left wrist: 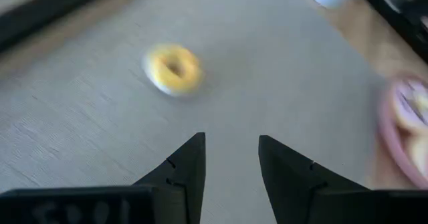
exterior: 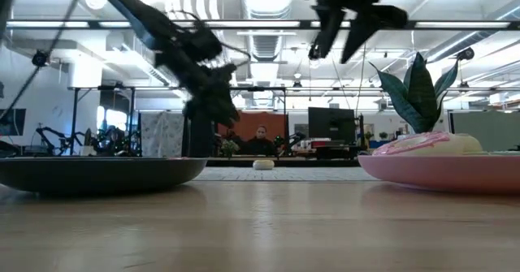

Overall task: Pick & Place donuts
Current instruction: Put the small yellow donut on the black plate

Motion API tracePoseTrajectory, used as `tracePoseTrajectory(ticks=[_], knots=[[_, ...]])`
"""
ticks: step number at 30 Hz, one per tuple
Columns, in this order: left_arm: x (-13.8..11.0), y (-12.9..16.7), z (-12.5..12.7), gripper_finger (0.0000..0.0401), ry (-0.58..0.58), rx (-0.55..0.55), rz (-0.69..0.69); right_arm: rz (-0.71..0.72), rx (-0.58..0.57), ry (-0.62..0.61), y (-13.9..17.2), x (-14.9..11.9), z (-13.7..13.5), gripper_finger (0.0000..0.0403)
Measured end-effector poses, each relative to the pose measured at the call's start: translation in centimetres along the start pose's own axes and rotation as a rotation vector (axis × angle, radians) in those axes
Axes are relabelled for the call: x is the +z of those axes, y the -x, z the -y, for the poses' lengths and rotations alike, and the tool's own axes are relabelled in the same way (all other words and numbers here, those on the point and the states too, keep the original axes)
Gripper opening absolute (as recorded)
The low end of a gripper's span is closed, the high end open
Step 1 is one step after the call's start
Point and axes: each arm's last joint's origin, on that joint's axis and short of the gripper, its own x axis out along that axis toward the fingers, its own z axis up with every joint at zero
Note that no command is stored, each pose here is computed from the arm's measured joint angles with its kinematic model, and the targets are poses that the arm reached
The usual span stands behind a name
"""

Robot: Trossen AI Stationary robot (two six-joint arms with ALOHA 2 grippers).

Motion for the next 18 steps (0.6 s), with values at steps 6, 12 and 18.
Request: tracePoseTrajectory(ticks=[6, 12, 18], knots=[[4.0, -4.5, -3.0, 0.0113, 0.010, 0.057, -0.118, 0.014, -0.010, -0.040, 0.4, -0.9, 2.2, 0.0178], [7.3, -8.5, -3.8, 0.0113, 0.021, 0.106, -0.237, 0.023, -0.012, 0.004, 0.3, -1.2, 3.1, 0.0178], [8.5, -10.3, -4.6, 0.0113, -0.007, 0.219, -0.350, 0.036, -0.024, 0.040, 0.2, -1.5, 3.7, 0.0178]])
